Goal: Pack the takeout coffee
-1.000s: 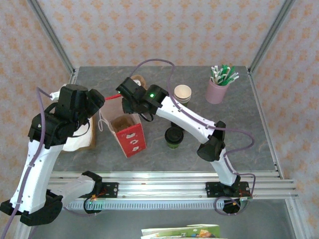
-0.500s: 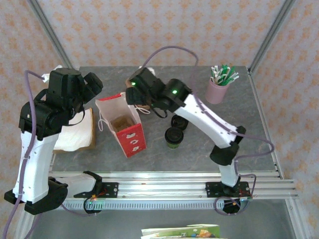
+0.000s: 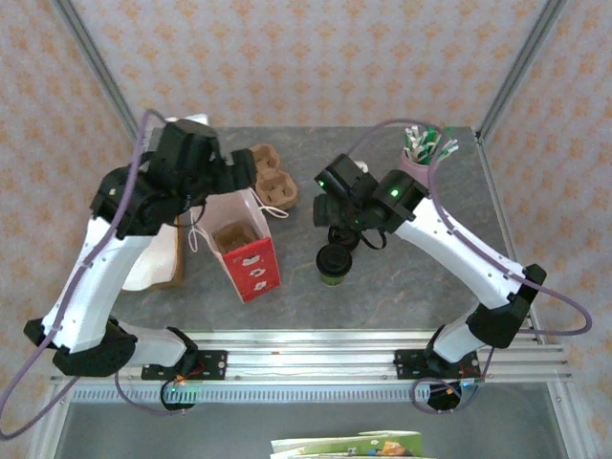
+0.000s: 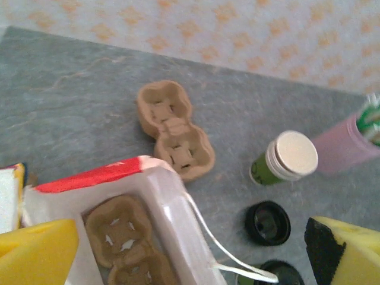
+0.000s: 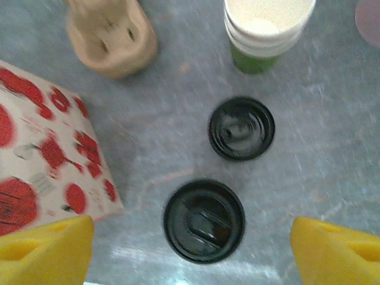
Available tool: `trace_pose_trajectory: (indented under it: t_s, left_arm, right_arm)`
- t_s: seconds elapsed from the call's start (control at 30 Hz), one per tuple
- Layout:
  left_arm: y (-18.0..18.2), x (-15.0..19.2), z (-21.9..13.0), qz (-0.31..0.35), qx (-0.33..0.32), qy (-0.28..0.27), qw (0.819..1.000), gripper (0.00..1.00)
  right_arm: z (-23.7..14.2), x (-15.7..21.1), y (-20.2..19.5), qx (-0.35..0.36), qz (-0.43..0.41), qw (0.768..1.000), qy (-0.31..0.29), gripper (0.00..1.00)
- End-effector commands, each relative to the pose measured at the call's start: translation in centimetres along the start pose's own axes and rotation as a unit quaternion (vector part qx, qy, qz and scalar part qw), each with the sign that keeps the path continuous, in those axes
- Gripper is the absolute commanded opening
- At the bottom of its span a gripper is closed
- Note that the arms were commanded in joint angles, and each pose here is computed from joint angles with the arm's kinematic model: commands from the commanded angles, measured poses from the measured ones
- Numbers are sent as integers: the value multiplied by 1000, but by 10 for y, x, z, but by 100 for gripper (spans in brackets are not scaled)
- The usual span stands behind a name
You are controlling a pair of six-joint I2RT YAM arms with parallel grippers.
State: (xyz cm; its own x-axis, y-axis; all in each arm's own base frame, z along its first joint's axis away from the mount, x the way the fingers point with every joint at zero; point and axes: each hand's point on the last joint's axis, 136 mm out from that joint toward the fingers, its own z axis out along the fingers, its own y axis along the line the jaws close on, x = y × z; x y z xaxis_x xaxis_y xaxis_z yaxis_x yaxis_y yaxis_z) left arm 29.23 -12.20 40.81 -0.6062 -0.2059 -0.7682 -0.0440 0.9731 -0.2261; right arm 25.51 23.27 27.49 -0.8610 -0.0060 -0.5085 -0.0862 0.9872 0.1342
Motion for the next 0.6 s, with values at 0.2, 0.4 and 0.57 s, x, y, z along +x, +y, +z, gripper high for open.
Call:
trace_pose_trajectory:
  t_s: [0.2, 0.4, 0.57]
  left_arm:
    - [-34, 5, -13, 177, 12, -60, 982, 99]
    - [-52, 17, -36, 256, 85, -130, 954, 99]
    - [-44, 24, -44, 262, 97, -141, 950, 99]
  right_arm:
    - [23, 49, -5, -6, -31, 995, 93, 88]
    - [39, 63, -1, -5, -59, 990, 130, 93]
    - [50, 69, 0, 0, -70, 986, 149, 93]
